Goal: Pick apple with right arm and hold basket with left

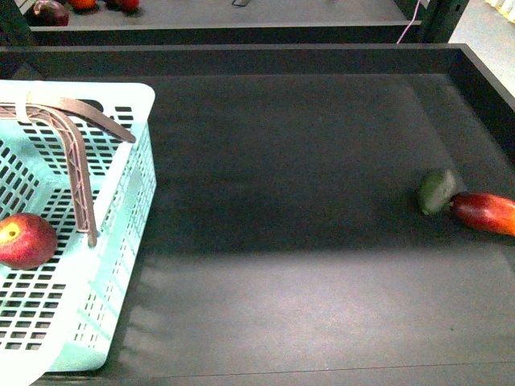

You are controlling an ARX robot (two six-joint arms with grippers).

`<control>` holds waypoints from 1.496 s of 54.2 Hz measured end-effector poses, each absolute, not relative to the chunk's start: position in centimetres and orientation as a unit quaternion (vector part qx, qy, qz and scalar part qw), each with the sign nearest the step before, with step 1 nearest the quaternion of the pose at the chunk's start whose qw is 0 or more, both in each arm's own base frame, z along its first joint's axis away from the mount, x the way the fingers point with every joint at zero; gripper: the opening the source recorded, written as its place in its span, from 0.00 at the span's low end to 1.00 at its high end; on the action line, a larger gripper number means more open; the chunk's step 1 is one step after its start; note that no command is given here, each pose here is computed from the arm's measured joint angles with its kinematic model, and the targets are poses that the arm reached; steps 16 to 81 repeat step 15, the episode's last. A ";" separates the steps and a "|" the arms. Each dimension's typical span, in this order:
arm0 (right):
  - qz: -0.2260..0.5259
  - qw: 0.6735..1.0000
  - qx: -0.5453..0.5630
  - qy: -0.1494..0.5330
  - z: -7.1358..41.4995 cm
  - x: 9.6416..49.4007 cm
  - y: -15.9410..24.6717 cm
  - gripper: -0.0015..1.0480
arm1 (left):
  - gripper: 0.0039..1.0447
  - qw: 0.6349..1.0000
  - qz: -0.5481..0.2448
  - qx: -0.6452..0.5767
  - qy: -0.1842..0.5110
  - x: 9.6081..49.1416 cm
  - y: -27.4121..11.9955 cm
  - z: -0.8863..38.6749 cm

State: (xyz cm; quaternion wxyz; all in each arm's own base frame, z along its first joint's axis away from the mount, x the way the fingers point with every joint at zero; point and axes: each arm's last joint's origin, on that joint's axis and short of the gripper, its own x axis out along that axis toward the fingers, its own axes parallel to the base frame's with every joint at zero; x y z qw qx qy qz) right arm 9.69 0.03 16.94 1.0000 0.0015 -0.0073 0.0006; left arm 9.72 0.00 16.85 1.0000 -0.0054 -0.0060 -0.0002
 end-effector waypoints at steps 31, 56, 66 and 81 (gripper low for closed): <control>0.001 1.000 0.001 -0.007 16.9 9.7 0.0 0.92 | 0.93 1.000 0.000 -0.004 -0.006 9.7 0.0 16.8; 0.001 1.000 0.001 -0.007 16.9 9.7 0.0 0.92 | 0.93 1.000 0.000 -0.004 -0.006 9.7 0.0 16.8; 0.001 1.000 0.001 -0.007 16.9 9.7 0.0 0.92 | 0.93 1.000 0.000 -0.004 -0.006 9.7 0.0 16.8; 0.001 1.000 0.001 -0.007 16.9 9.7 0.0 0.92 | 0.93 1.000 0.000 -0.004 -0.006 9.7 0.0 16.8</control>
